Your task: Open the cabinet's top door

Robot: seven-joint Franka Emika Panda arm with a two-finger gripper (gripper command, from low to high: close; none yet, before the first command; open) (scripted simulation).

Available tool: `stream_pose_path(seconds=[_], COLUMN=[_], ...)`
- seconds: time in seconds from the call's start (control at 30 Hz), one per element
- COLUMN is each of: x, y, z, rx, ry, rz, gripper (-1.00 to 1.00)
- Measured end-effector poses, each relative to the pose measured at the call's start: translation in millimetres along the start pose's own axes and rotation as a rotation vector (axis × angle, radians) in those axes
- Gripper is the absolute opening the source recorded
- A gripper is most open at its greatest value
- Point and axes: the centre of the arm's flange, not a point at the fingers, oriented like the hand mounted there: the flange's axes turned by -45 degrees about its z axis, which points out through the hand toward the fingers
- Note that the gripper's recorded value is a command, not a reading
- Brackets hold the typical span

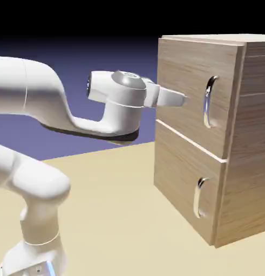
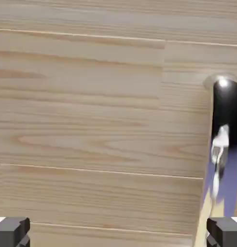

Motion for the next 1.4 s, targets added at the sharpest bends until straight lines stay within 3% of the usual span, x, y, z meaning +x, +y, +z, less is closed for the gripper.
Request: stream_pose_path(seconds=[0.57,0.7,0.73,1.4], x=[-30,-22,-21,-36], y=[61,61,60,6], z=[22,62,71,-32], rx=[0.027,0.027,0.026,-0.256], ry=[0.177,0.177,0.177,0.168], rz=[0.057,0.058,0.056,0.080], gripper=[0.00,0.00,-1.00,-1.00])
